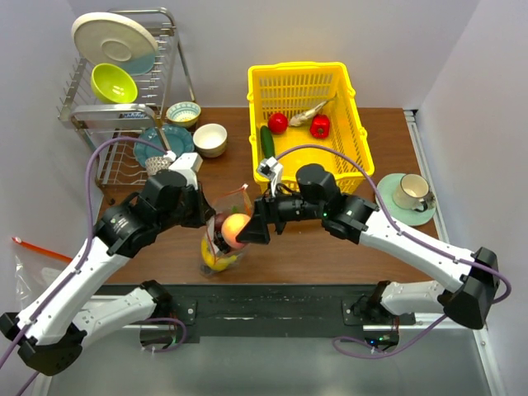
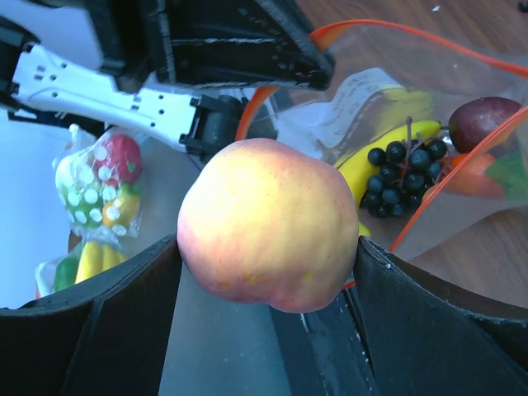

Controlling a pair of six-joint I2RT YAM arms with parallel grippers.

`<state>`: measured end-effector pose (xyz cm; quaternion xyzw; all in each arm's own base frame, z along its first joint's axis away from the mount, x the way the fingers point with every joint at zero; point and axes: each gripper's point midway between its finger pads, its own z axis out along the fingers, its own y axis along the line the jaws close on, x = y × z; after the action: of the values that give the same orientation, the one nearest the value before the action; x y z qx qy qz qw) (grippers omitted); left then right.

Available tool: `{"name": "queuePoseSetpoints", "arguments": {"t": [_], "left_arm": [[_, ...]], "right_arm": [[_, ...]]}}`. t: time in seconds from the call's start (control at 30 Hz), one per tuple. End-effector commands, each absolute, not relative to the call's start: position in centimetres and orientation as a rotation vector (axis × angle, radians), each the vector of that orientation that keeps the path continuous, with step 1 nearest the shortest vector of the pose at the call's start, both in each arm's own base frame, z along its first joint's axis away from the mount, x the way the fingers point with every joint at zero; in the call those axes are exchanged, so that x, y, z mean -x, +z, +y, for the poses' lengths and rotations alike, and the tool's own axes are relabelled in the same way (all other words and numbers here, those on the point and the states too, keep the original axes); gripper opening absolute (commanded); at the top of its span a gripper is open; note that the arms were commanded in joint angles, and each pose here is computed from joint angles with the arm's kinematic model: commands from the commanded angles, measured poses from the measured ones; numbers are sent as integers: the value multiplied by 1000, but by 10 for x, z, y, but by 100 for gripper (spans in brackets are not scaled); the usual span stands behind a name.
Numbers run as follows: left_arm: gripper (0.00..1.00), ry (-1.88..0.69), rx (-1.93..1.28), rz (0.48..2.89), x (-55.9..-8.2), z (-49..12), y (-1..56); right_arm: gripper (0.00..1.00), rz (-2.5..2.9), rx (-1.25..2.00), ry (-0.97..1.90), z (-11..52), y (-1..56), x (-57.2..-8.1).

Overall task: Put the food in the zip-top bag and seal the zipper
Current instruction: Place the fake fruit in the zipper food storage bag.

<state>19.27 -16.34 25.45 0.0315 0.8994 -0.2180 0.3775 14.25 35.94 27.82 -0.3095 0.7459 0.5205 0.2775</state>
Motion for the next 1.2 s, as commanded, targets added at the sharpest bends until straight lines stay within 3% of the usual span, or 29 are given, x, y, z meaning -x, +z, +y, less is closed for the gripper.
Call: {"name": "queuePoseSetpoints", "arguments": {"t": [0.0,0.3,0.4,0.43,0.73,0.93,1.17], "left_arm": [[0,-659,-64,2238,-193,-174,268],[0,-729,-68,2214,-188,-179,277],[0,-720,-65,2211,-187,-177,278],[0,-708,-57,2213,-188,-175,277],[0,-659,-58,2232,-185,-167,266],[0,-641,-68,2234,-184,-164,265],[0,-640,-72,2232,-184,-163,267]], "right_arm": [[60,1929,694,1369,373,295,-163],[63,1993,599,1185,378,275,-195],[93,1996,597,1171,378,273,-196],[98,1988,592,1176,376,278,-194],[99,1946,545,1022,339,325,-199],[99,1970,463,559,277,350,-244],[98,2024,330,581,251,357,-308]]}}
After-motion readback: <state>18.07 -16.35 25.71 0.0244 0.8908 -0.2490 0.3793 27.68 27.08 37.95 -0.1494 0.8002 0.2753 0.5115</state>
